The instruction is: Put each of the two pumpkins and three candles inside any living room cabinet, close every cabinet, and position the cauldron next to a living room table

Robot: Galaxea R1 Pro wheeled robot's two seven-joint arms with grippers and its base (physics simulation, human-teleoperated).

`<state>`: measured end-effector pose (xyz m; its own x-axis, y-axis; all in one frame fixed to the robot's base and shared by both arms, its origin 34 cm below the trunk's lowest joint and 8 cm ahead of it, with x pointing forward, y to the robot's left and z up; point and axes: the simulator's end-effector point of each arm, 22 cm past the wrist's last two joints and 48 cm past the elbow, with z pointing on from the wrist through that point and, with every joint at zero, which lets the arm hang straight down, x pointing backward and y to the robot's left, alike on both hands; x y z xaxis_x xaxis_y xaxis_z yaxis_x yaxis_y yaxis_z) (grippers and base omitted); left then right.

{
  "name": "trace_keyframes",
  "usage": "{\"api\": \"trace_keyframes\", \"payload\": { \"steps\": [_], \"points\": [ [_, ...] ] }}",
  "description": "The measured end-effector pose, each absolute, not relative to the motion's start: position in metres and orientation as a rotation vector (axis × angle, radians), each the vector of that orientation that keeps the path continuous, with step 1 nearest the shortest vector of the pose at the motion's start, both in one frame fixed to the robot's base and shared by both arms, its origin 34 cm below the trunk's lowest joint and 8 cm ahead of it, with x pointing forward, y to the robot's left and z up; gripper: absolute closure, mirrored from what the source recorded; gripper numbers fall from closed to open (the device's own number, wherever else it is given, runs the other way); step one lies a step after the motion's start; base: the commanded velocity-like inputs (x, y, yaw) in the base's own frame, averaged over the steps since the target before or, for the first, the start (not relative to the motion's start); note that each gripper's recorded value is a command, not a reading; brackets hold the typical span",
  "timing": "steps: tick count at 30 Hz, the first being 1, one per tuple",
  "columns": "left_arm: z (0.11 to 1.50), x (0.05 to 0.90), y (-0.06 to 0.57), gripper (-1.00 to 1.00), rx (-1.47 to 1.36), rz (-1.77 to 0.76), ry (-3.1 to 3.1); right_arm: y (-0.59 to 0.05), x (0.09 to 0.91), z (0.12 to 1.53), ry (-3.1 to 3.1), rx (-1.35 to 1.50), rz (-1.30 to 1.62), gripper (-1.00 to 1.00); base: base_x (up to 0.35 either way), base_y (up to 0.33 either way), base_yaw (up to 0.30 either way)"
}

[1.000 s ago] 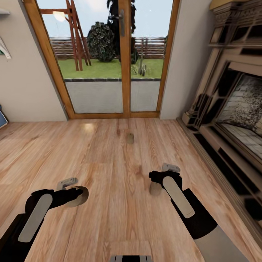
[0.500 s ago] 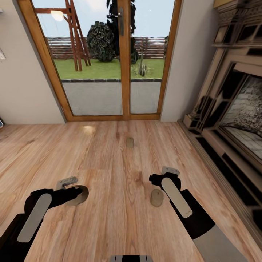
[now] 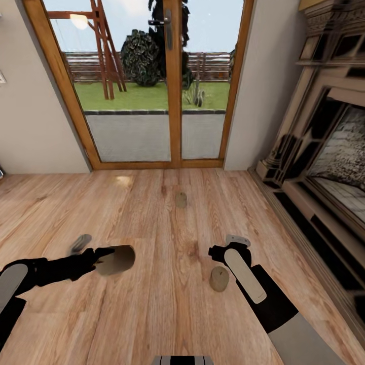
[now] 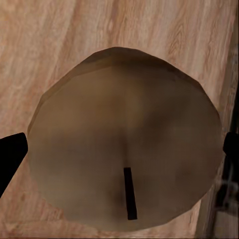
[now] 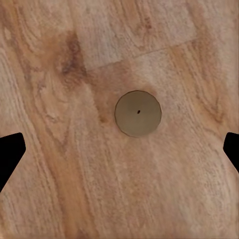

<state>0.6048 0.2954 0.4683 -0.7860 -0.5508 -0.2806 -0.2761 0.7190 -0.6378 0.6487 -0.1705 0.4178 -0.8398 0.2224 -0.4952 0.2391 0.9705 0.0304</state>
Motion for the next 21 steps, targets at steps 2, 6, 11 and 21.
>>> {"api": "trace_keyframes", "payload": {
  "steps": [2,6,11,21],
  "points": [
    [0.475,0.605,0.294,1.00,-0.646,-0.878,2.454,-0.171,0.648,0.415,2.607,0.328,-0.046,-1.00,0.000,0.000,0.000],
    [0.472,0.605,0.292,1.00,-0.659,-0.923,2.456,-0.173,0.645,0.399,2.638,0.329,-0.059,-1.00,0.000,0.000,0.000],
    [0.462,0.604,0.291,1.00,-0.675,-0.935,2.469,-0.174,0.640,0.380,2.675,0.332,-0.070,-1.00,0.000,0.000,0.000],
    [0.445,0.602,0.285,1.00,-0.717,-0.994,2.485,-0.175,0.634,0.355,2.718,0.334,-0.080,-1.00,0.000,0.000,0.000]
  ]
}}
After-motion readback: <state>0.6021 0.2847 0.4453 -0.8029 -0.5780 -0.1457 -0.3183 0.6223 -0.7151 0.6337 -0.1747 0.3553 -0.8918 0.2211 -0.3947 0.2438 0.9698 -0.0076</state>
